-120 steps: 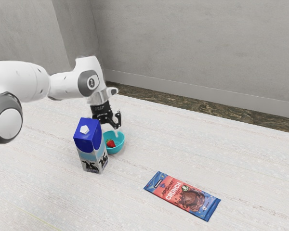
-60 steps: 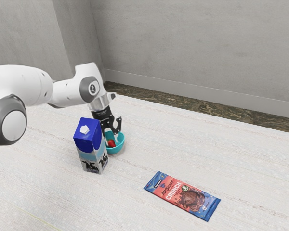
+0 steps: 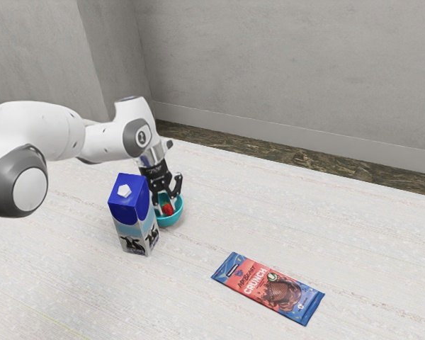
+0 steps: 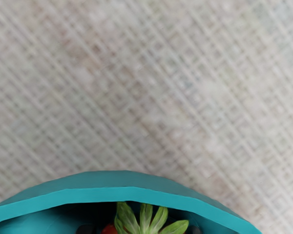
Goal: Take strawberry from the bowl
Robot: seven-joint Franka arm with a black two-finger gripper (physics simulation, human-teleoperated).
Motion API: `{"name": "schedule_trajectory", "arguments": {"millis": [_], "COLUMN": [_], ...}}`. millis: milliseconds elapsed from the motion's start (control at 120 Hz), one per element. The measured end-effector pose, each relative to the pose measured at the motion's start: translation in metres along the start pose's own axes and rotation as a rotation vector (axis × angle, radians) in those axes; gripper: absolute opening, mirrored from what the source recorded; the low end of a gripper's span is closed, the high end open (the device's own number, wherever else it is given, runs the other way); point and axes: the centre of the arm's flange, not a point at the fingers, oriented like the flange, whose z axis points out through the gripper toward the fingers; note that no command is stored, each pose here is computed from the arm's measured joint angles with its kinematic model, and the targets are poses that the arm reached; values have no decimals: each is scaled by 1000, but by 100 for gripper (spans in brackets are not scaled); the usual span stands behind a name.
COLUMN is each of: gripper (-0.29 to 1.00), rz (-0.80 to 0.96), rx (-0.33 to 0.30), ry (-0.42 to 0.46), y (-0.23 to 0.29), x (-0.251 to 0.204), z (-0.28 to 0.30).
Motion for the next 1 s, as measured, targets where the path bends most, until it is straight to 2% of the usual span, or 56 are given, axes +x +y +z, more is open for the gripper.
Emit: {"name": "schedule_trajectory", "arguments": {"millis": [92,242,450,842,1000], "gripper": [28,16,8,2,0], "rz": [-1,7,5,-26,1], "rx": [-3,-6,-7,18,13], "ry": [-10,-9,6,15,53], "y": [0,-1,-2,-9,5], "x": [-1,0,3,3,-19], "z": [3,3,-3,-12,-49]}}
